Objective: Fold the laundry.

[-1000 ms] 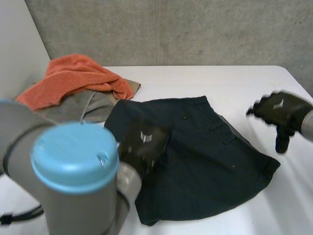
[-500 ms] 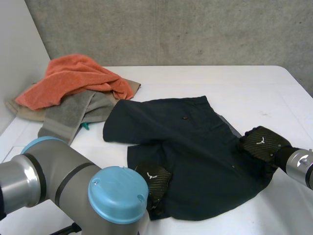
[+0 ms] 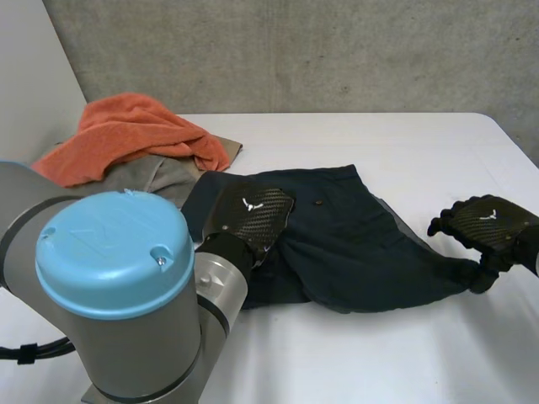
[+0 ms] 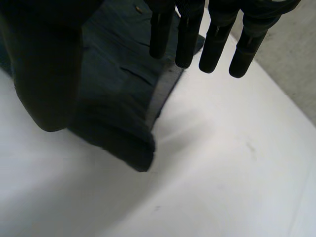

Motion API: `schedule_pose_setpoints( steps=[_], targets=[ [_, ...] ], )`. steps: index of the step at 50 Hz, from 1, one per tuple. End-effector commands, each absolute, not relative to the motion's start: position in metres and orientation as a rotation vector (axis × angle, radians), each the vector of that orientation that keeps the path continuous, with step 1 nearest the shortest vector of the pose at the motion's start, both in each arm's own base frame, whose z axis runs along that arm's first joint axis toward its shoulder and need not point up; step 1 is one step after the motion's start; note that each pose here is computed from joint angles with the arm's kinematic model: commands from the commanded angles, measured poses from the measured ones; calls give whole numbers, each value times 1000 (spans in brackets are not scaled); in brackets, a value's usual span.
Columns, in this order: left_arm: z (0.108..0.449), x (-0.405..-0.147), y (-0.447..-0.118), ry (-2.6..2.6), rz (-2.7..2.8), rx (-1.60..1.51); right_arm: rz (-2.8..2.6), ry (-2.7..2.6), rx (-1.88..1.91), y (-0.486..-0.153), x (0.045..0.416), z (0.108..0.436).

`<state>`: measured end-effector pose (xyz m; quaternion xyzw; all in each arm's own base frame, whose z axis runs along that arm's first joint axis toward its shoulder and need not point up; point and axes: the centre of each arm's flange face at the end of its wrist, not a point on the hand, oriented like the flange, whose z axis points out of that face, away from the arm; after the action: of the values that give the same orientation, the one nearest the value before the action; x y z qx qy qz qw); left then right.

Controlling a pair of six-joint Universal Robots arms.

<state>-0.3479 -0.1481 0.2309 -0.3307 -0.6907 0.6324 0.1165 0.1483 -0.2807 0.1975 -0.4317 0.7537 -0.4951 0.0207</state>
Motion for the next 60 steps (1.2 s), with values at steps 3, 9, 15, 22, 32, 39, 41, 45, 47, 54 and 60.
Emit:
schedule_pose_setpoints(
  steps=[3,9,15,22,32,39,41,45,47,54,60],
  targets=[
    [238,-349,-157,-2008,1897,-969,-1357,2290,-1376,-273,156,173],
    [250,-350,-162,-1982,1931,-931,-1428,2279,-1339,-289,159,151],
    [277,-349,-160,-1907,2002,-888,-1651,2216,-1208,-302,164,187],
    [364,-332,-159,-1673,2208,-686,-2203,1897,-1062,-283,163,340],
    [494,-276,-132,-1269,2475,-346,-2348,1799,-944,-263,150,443],
    [522,-263,-121,-1157,2523,-275,-2368,1746,-859,-257,150,469],
    [519,-266,-125,-1174,2521,-284,-2337,1763,-838,-262,150,464],
    [489,-289,-149,-1280,2474,-378,-2220,1836,-807,-282,156,440],
    [469,-302,-161,-1339,2439,-441,-2144,1864,-807,-288,171,425],
    [363,-323,-253,-1698,2301,-617,-1954,2056,-804,-320,215,353],
    [291,-335,-321,-1818,2280,-632,-1885,2200,-840,-356,235,282]
  ],
)
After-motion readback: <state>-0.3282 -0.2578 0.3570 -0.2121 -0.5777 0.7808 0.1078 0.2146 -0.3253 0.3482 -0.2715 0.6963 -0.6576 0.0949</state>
